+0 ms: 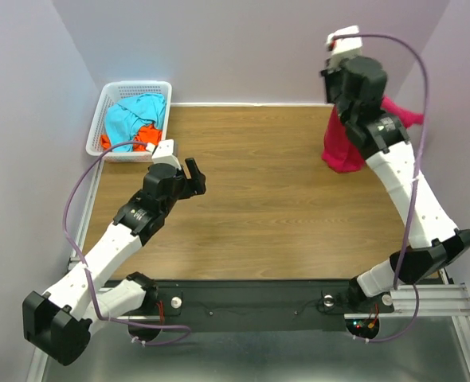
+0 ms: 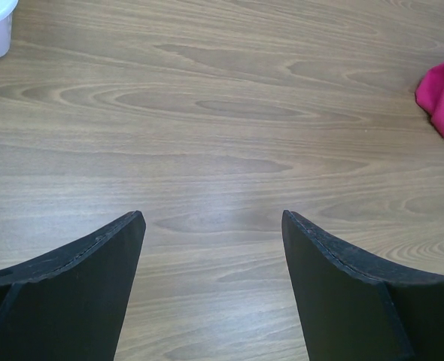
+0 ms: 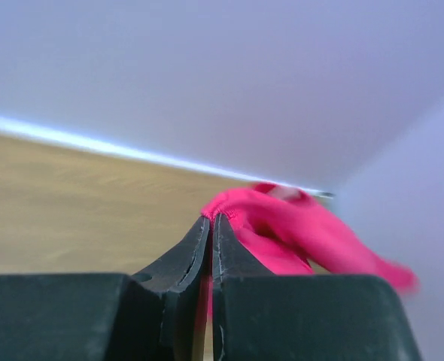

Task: Fold and stack the t-shirts
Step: Flatten the tshirt out

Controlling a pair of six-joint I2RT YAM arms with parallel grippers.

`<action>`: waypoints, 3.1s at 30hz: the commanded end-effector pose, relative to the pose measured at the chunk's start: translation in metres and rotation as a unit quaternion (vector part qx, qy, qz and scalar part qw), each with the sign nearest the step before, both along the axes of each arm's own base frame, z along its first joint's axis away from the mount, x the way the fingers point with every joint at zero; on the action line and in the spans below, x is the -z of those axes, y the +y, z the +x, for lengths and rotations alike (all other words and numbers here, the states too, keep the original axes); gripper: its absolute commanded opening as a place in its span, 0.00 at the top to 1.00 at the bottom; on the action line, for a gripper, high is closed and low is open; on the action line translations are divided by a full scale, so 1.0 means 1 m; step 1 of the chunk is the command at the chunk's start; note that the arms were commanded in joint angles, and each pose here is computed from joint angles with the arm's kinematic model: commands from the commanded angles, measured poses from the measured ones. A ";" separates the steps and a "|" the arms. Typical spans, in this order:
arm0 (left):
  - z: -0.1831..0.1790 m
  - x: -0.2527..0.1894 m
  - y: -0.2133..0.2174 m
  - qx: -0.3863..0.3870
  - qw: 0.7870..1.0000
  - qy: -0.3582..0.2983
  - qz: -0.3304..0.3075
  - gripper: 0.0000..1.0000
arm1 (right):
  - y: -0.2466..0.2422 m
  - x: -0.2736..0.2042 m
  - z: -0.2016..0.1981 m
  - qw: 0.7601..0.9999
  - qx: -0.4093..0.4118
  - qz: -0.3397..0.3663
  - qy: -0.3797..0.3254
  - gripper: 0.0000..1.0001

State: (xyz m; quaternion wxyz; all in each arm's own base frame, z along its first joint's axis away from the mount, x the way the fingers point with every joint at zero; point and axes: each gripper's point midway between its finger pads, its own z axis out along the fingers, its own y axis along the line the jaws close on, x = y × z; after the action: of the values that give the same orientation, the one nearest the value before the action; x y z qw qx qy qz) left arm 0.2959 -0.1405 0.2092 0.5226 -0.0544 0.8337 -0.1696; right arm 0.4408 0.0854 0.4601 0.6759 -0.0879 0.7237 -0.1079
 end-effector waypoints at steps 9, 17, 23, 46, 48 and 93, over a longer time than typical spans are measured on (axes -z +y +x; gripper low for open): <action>-0.002 -0.015 0.001 0.003 1.000 -0.022 -0.009 0.15 | 0.297 0.209 -0.108 0.869 -0.383 0.082 0.302 0.70; -0.021 0.016 -0.010 0.041 0.999 0.015 -0.031 0.14 | 0.273 0.232 -0.077 0.917 -0.277 0.033 0.286 0.50; -0.030 0.047 -0.050 0.114 0.990 0.068 -0.051 0.14 | 0.163 0.301 -0.065 0.934 -0.124 -0.017 0.334 0.52; -0.042 0.126 -0.238 0.355 0.908 0.092 0.202 0.17 | -0.017 0.355 -0.081 0.920 0.105 0.053 0.375 0.53; -0.041 0.131 -0.241 0.355 0.906 0.093 0.211 0.17 | -0.012 0.353 -0.081 0.921 0.091 0.065 0.374 0.53; -0.061 0.120 -0.204 0.336 0.907 0.077 0.244 1.00 | -0.004 0.441 -0.112 0.884 0.074 0.160 0.433 0.64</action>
State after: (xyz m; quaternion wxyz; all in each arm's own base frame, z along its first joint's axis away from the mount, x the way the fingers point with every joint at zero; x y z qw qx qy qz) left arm 0.2335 -0.3529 0.0695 0.3485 0.3590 0.8579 -0.1171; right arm 0.3223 0.0793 0.0240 0.2855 0.0236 0.9581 -0.0034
